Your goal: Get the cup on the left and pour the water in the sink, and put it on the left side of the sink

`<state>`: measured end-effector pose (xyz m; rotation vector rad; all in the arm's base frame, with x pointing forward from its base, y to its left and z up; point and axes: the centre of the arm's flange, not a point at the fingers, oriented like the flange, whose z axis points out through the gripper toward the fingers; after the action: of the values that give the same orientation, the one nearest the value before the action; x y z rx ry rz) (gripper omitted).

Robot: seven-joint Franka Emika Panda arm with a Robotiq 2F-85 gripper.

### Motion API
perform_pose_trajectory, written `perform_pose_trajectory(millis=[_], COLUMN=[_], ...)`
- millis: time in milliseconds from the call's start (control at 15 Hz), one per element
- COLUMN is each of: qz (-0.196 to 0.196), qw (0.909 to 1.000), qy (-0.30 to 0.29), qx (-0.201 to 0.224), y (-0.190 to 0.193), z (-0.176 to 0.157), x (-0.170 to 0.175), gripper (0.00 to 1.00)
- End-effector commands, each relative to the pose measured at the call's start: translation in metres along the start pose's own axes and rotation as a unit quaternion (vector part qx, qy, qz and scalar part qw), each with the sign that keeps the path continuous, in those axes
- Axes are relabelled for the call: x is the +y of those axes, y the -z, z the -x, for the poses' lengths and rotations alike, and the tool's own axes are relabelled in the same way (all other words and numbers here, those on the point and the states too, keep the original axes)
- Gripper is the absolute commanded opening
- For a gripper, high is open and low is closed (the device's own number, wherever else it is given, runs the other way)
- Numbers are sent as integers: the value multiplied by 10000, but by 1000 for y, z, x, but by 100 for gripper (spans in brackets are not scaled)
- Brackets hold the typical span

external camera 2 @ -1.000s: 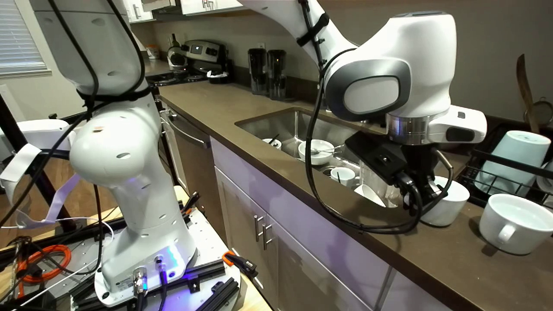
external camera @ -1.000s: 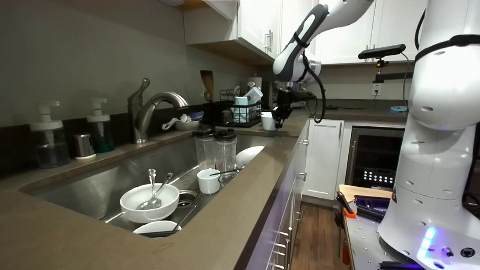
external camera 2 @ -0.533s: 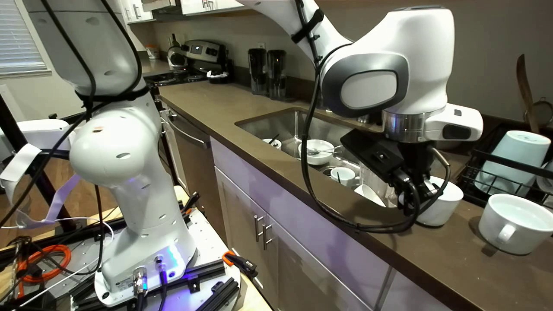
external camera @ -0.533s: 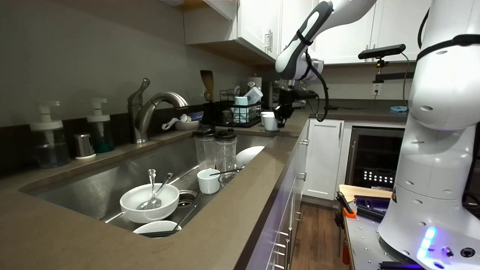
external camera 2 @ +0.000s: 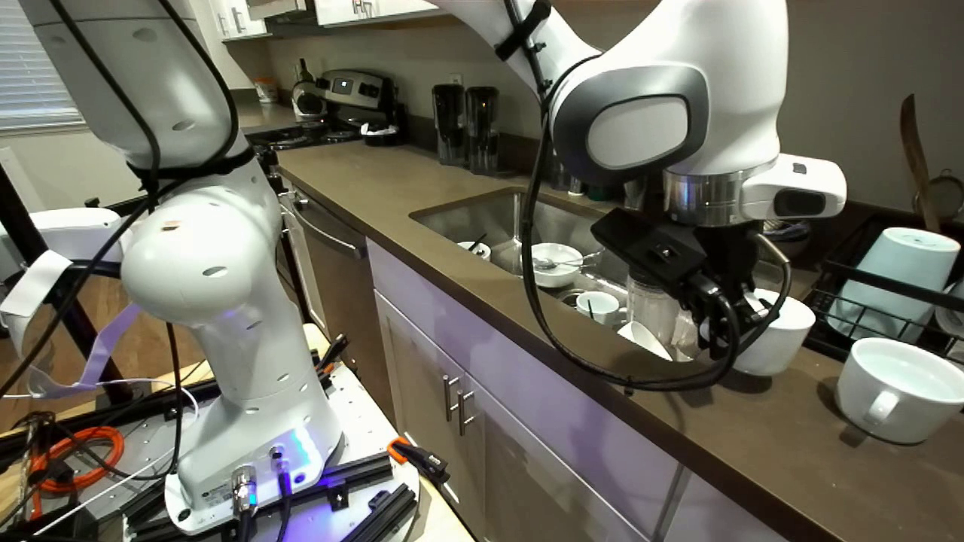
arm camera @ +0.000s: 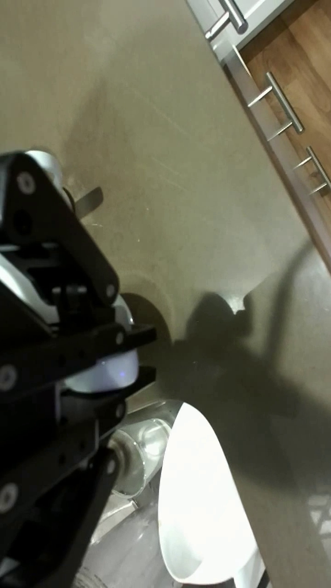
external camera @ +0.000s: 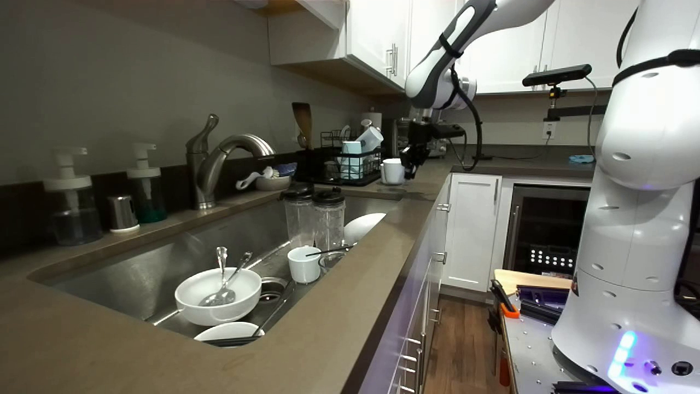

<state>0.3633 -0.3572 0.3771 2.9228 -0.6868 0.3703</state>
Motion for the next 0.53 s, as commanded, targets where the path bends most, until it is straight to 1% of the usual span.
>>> perform_pose_trajectory(millis=[0, 467], qz=[6, -113], qw=[9999, 9997], qy=[15, 210], qx=[155, 25], y=[29, 32], z=[5, 9], x=[0, -21], gripper=[8, 8])
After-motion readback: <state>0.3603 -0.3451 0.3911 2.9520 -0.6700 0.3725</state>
